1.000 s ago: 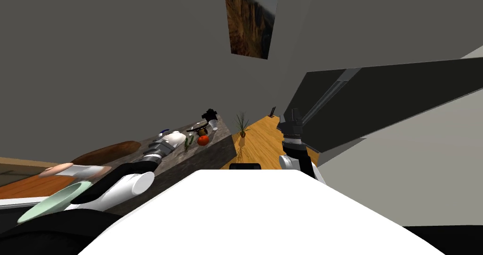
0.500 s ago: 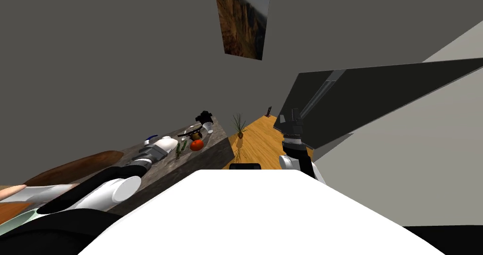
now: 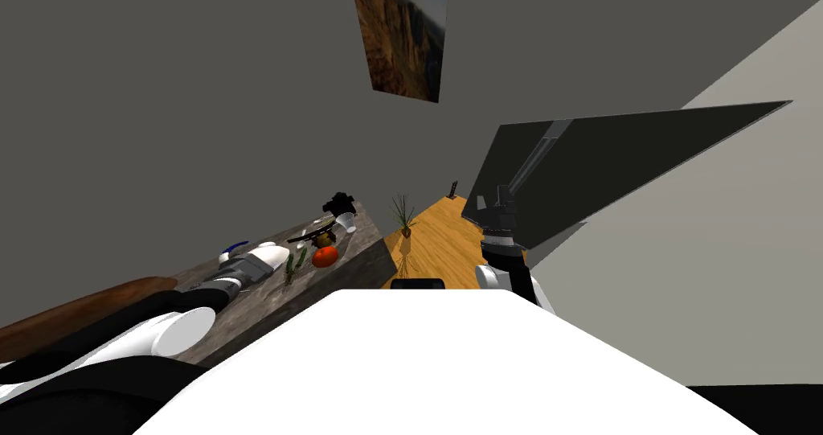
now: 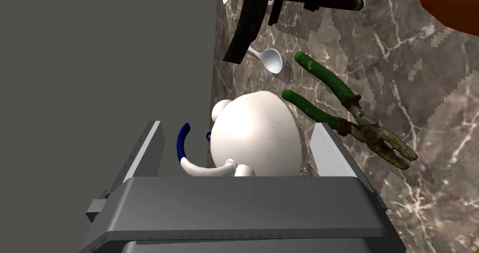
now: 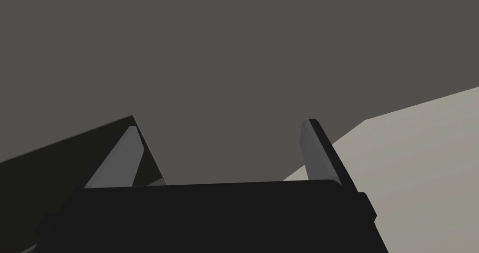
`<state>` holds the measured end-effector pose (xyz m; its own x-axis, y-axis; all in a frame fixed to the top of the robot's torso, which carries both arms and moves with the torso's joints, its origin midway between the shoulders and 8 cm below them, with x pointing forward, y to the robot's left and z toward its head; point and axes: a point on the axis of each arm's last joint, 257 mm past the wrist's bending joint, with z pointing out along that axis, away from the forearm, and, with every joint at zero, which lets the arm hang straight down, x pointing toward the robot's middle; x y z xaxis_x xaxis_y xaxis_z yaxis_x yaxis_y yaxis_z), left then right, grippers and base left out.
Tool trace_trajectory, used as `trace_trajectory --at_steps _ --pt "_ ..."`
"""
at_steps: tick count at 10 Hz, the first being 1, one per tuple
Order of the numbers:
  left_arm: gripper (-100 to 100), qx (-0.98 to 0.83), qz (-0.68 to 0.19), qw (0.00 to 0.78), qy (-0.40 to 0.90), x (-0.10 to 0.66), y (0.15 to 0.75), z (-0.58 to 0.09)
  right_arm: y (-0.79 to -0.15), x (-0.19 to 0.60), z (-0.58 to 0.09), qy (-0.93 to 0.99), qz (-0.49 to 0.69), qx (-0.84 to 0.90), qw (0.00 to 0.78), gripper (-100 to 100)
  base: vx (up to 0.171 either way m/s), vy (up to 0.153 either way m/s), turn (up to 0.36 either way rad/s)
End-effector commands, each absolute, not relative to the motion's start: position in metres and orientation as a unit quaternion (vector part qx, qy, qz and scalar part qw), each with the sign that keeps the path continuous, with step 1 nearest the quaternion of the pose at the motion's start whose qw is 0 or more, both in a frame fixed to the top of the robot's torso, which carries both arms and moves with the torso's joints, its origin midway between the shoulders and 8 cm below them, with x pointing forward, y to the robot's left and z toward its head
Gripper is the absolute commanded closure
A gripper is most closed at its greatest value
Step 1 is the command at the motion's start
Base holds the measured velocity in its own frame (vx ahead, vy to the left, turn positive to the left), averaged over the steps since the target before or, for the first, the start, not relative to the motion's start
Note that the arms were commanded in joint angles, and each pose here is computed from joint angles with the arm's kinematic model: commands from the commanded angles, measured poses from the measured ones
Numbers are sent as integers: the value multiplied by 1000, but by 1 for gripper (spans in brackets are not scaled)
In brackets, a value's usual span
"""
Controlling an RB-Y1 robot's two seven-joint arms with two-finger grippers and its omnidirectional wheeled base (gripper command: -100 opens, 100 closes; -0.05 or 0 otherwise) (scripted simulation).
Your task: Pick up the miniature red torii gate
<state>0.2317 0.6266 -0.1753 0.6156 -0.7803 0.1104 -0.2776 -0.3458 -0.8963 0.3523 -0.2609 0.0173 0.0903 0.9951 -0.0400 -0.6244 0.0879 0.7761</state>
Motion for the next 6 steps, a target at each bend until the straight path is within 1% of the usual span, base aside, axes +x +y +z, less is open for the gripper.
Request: trace_trajectory --at_steps 1,4,6 --pt "-100 -789 -261 447 332 217 636 -176 -261 352 17 303 602 305 672 0 69 -16 -183" --pt "-100 -809 -240 426 326 200 641 -183 -261 352 17 303 602 305 672 0 63 -24 -98" --pt "-100 -822 -226 413 319 186 646 -183 -261 352 17 303 602 305 672 0 60 -5 -128"
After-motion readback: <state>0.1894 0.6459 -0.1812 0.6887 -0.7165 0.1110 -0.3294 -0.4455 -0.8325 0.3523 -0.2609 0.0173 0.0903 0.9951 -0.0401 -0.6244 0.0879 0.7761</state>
